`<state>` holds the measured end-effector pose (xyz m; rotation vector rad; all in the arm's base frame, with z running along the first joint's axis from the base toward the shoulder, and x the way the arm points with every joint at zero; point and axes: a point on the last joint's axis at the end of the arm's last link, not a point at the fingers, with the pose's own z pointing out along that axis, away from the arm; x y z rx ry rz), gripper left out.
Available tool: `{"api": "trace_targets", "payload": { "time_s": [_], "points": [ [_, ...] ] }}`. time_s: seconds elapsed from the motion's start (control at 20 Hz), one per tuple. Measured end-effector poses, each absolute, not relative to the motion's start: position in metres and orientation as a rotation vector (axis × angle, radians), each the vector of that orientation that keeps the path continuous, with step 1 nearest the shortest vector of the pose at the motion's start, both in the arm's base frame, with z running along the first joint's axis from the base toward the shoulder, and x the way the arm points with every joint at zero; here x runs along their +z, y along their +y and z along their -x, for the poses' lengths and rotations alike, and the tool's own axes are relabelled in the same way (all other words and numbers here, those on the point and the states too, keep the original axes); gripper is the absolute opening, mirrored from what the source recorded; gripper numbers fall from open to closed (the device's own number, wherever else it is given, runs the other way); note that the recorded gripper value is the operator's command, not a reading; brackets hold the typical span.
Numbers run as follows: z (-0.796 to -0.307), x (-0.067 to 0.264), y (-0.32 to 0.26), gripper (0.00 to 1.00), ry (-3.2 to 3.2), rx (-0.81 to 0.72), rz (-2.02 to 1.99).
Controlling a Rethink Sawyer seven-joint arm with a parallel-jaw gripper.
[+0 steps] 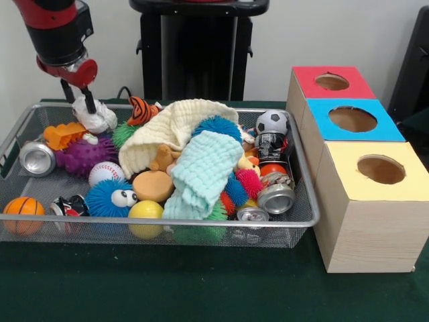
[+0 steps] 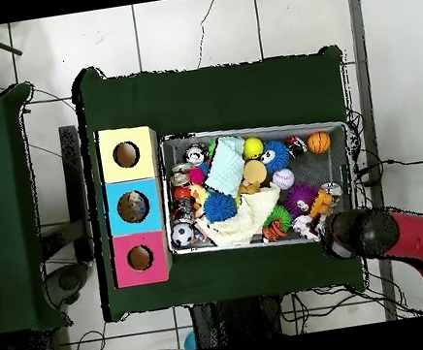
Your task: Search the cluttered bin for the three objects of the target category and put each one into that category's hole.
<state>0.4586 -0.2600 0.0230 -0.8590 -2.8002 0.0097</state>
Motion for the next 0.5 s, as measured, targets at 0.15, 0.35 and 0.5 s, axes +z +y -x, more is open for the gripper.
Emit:
{"api": "trace_targets", "payload": {
  "time_s": [0.15,0.35,0.5],
  "points": [
    [-0.4621,0.0231,-0.2548,0.0,-2.807,0.01,0.842],
    [-0.466,0.023,-0.252,0.0,-2.815,-0.004,0.836],
    [-0.4672,0.023,-0.2503,0.0,-2.817,-0.007,0.832]
  ]
}}
